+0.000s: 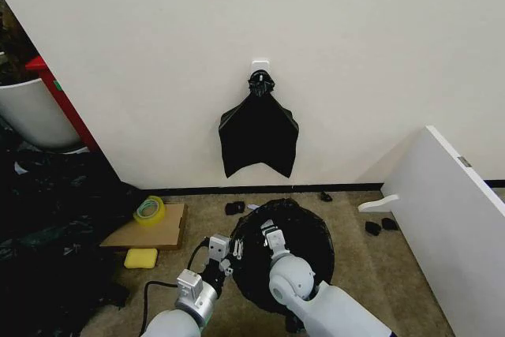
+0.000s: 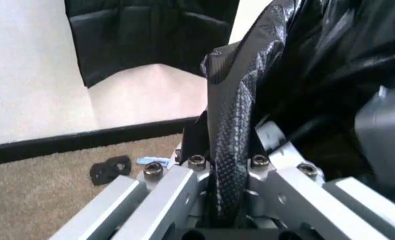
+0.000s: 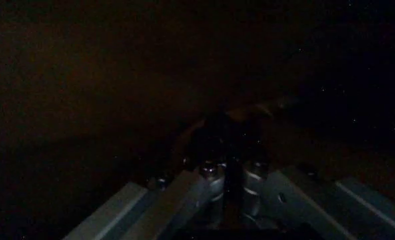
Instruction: Place the garbage bag over the trash bin.
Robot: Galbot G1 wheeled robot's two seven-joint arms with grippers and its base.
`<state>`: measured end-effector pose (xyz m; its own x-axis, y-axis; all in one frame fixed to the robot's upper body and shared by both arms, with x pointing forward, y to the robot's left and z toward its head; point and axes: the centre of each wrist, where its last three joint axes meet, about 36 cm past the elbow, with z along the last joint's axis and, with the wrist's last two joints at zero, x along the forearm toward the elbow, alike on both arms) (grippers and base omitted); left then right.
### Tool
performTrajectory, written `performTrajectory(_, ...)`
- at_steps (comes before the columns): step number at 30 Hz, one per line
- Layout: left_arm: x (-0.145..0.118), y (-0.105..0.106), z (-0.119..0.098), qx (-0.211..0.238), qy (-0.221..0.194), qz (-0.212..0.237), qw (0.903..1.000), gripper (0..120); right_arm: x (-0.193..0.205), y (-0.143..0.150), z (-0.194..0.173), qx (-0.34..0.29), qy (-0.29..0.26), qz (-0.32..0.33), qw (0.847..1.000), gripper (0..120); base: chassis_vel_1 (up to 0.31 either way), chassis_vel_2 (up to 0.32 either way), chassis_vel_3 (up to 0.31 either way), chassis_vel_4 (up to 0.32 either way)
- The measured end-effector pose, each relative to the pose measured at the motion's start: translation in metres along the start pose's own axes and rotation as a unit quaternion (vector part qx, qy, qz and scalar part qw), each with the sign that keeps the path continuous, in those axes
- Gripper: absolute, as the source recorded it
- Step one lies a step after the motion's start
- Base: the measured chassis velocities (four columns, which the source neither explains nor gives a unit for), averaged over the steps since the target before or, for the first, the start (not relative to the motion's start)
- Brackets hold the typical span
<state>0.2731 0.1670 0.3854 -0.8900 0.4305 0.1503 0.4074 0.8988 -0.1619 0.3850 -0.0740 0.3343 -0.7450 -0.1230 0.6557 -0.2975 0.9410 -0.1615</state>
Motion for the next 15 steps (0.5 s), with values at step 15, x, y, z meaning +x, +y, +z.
performTrajectory(15, 0.005, -0.001, -0.002, 0.011, 0.005, 0.002, 0.9999, 1, 0.008, 0.002, -0.001, -0.015, -0.06, -0.014, 0.998, 0, 0.0, 0.0, 0.0, 0.0)
